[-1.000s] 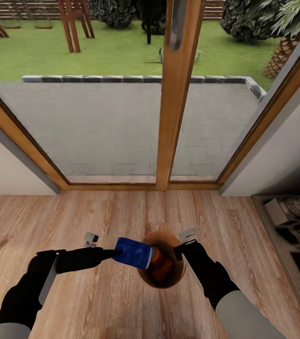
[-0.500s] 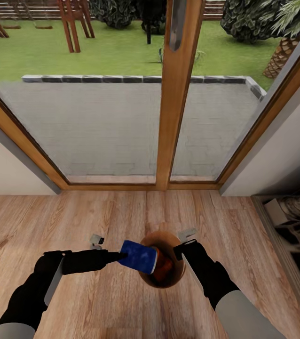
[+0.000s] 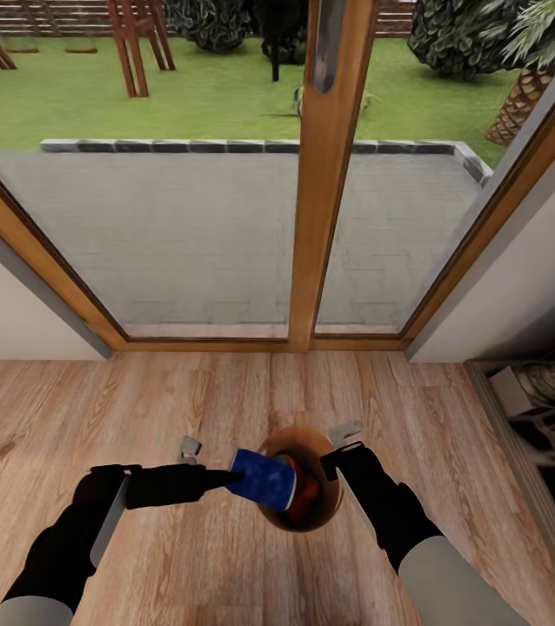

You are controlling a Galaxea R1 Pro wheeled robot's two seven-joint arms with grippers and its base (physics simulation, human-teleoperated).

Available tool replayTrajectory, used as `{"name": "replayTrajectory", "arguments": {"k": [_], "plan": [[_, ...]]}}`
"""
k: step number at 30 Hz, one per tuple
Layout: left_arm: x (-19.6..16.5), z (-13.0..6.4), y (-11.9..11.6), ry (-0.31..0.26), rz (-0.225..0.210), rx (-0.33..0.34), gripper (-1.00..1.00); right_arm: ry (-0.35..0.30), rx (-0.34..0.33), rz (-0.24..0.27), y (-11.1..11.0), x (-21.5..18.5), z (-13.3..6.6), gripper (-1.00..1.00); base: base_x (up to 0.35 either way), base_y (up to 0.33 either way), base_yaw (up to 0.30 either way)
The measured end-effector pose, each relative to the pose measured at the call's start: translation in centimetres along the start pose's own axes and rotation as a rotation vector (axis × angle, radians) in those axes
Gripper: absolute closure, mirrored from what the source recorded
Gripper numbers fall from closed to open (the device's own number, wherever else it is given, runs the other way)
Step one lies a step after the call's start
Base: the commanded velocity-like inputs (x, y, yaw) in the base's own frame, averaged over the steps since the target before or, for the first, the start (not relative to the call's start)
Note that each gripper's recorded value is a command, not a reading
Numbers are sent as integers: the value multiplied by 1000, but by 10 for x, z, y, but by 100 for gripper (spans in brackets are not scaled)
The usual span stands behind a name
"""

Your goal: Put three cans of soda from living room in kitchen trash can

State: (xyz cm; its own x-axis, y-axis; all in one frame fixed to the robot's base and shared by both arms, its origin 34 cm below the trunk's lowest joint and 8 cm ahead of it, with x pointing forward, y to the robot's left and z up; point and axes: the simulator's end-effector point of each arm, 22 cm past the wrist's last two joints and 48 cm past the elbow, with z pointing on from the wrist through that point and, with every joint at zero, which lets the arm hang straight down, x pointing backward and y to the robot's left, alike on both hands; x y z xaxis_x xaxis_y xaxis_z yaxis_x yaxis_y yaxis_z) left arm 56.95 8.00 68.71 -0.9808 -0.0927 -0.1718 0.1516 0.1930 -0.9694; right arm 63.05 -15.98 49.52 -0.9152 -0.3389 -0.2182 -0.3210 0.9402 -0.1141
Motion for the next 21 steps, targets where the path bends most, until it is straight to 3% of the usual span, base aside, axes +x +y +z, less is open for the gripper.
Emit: {"name": "replayTrajectory", "arguments": {"k": [13, 21], "plan": [[1, 2, 2, 6, 4, -10, 100, -1, 1, -1, 1, 0, 0, 100, 0, 0, 0], [-1, 19, 10, -7, 7, -64, 100, 0, 1, -1, 0, -1, 0, 100, 0, 0, 0]]}}
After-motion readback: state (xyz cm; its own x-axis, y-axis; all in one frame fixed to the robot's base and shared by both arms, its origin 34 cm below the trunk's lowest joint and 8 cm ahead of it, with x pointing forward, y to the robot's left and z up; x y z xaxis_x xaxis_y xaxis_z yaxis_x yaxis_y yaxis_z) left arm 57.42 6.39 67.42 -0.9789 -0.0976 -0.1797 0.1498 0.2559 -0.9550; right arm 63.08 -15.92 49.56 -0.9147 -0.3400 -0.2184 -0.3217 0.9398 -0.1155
